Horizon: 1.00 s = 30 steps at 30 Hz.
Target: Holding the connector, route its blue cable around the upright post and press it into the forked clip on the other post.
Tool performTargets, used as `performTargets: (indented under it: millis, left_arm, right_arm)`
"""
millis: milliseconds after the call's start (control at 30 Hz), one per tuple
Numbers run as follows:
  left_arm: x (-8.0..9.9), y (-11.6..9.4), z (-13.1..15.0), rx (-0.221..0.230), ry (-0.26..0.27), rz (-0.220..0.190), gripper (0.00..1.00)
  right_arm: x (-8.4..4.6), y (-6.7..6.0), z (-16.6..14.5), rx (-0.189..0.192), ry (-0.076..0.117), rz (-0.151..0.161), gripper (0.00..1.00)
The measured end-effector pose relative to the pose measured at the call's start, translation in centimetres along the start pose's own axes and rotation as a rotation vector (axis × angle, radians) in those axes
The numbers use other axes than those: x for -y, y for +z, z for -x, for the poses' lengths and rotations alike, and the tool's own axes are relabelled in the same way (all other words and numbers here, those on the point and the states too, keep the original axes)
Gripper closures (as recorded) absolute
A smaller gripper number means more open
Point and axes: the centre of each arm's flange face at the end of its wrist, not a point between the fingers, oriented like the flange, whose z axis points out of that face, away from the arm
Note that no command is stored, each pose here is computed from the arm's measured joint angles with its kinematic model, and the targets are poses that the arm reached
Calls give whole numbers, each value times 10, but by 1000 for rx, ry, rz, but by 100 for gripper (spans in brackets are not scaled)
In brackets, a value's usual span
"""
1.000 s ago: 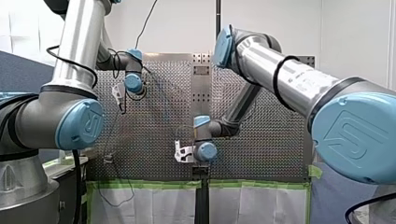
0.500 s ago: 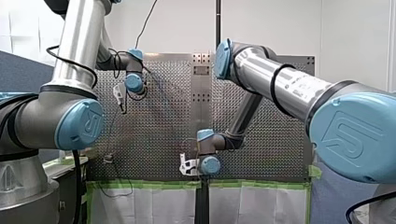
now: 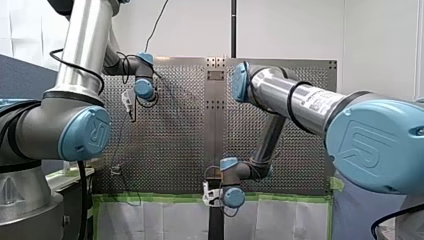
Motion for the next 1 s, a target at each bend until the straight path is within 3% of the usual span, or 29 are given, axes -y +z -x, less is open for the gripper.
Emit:
performTargets:
  millis: [600,1000]
  left_arm:
    - [7,-4,-3,-11,2,-9,0]
    - [7,-4,-3,-10,2,-9,0]
  right_arm:
    - [-49,13,26,18,19,70,100]
    - [-72,21,30,3,22,103,100]
